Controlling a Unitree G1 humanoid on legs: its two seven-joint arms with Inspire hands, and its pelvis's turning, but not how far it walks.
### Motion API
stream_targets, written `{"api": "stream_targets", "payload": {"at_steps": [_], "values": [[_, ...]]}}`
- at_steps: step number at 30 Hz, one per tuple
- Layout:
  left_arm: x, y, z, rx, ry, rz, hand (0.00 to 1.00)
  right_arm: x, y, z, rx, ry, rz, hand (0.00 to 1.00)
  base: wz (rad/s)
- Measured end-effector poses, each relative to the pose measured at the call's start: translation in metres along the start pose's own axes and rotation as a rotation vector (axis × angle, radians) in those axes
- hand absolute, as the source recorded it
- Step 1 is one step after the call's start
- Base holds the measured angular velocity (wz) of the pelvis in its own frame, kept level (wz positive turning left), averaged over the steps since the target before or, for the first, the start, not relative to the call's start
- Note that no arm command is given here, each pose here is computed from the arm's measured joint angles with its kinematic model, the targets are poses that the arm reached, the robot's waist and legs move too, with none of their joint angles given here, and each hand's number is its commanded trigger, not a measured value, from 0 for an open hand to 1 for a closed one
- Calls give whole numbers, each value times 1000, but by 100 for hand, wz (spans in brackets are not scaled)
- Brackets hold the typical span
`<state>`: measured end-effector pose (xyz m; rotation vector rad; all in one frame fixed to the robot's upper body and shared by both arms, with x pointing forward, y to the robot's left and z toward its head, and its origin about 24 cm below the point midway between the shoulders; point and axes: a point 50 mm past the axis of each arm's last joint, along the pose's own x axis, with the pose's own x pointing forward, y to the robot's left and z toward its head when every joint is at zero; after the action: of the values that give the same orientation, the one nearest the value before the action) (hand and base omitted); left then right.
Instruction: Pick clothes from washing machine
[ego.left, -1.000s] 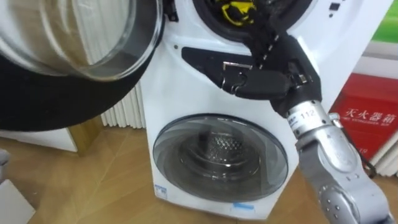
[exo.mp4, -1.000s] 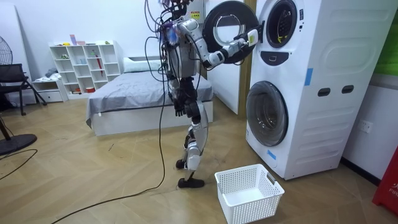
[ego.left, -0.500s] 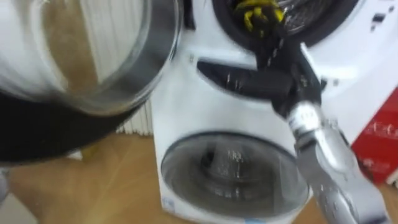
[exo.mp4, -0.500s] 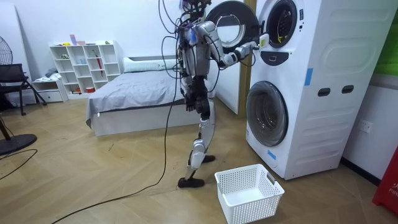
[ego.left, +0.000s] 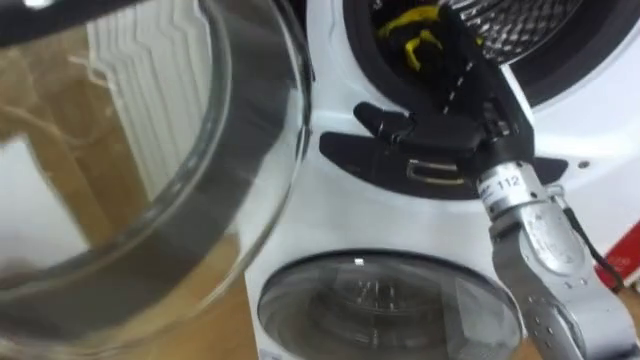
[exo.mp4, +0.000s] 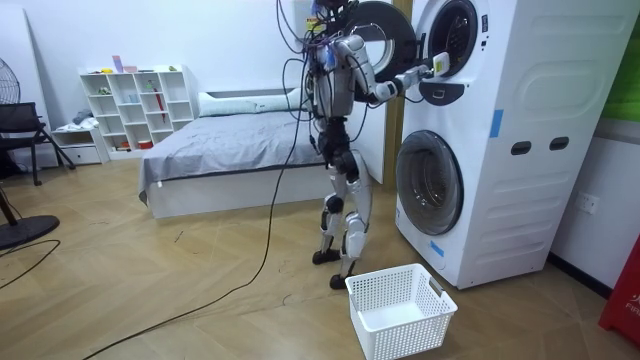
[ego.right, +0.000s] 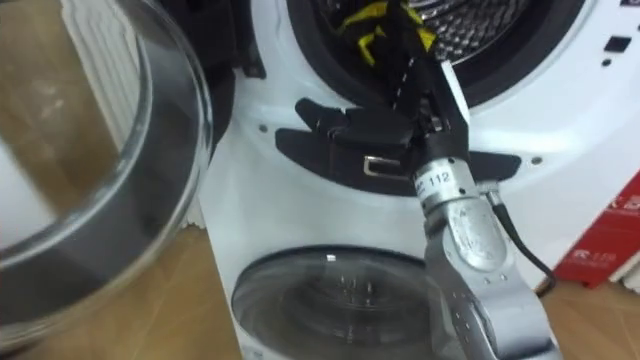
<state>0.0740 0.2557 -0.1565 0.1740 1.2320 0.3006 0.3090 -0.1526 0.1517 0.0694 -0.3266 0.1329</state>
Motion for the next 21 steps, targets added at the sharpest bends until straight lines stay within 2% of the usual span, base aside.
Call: {"api": "stream_targets", "payload": {"at_steps": [7,13,17,21], "values": [[-4,3,-23,-2,60,7,0,-1,3,-1,17,9,55,0,-9],[-5,5,-31,-21,79,16,0,-1,6,-1,69,14,69,0,-12],[-6,4,-33,-35,83,15,0,-1,0,20,173,-62,53,0,2],[-7,3,-36,-44,90,15,0,-2,-8,41,173,-144,24,0,1]]}}
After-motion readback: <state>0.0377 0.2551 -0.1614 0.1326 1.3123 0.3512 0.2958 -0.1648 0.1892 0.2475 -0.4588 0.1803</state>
